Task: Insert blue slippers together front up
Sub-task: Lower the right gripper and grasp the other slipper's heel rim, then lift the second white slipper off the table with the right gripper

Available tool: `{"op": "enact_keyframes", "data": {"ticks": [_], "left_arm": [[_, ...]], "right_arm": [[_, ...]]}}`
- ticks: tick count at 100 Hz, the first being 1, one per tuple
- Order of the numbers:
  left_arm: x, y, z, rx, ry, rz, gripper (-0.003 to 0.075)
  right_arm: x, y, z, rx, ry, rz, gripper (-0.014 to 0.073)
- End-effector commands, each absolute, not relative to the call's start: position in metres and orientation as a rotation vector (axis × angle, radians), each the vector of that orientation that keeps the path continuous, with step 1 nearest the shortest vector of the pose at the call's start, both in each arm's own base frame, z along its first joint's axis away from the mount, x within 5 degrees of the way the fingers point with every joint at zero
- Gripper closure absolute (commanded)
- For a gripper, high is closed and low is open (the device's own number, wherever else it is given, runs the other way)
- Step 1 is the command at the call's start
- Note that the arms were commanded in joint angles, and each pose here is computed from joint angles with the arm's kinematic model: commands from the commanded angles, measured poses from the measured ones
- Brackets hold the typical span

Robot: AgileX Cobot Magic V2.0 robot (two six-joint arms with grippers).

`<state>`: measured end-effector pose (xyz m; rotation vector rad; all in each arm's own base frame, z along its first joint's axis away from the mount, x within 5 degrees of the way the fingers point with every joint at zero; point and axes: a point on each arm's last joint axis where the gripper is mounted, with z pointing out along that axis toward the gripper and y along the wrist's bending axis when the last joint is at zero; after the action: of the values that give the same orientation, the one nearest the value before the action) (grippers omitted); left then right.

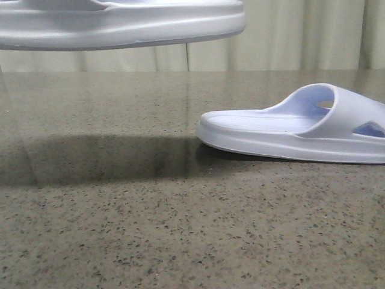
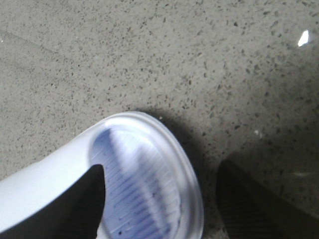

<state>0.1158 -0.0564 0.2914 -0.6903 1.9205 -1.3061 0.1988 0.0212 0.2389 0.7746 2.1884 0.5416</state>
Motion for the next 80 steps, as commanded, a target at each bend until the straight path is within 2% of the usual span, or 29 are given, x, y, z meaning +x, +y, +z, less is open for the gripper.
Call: {"op": "enact_keyframes", "data": {"ticks": [1, 15, 60, 80], "left_arm": [[0.116, -0.057, 0.306, -0.690, 1.860, -1.358, 0.0704], [0.116, -0.057, 0.306, -0.690, 1.860, -1.358, 0.0704], [0.116, -0.057, 0.306, -0.690, 1.860, -1.358, 0.0704], [0.116, -0.057, 0.306, -0.690, 1.860, -1.358, 0.0704]], "right_arm": [[0.208, 0.019, 0.252, 0.759, 2.095, 0.550, 0.0201], [0.212, 0.019, 0.247, 0.769, 2.113, 0.541, 0.0268], [0.218, 0.020, 0.236, 0.788, 2.160, 0.523, 0.0284], [0.219, 0.020, 0.234, 0.793, 2.172, 0.519, 0.0397]]}}
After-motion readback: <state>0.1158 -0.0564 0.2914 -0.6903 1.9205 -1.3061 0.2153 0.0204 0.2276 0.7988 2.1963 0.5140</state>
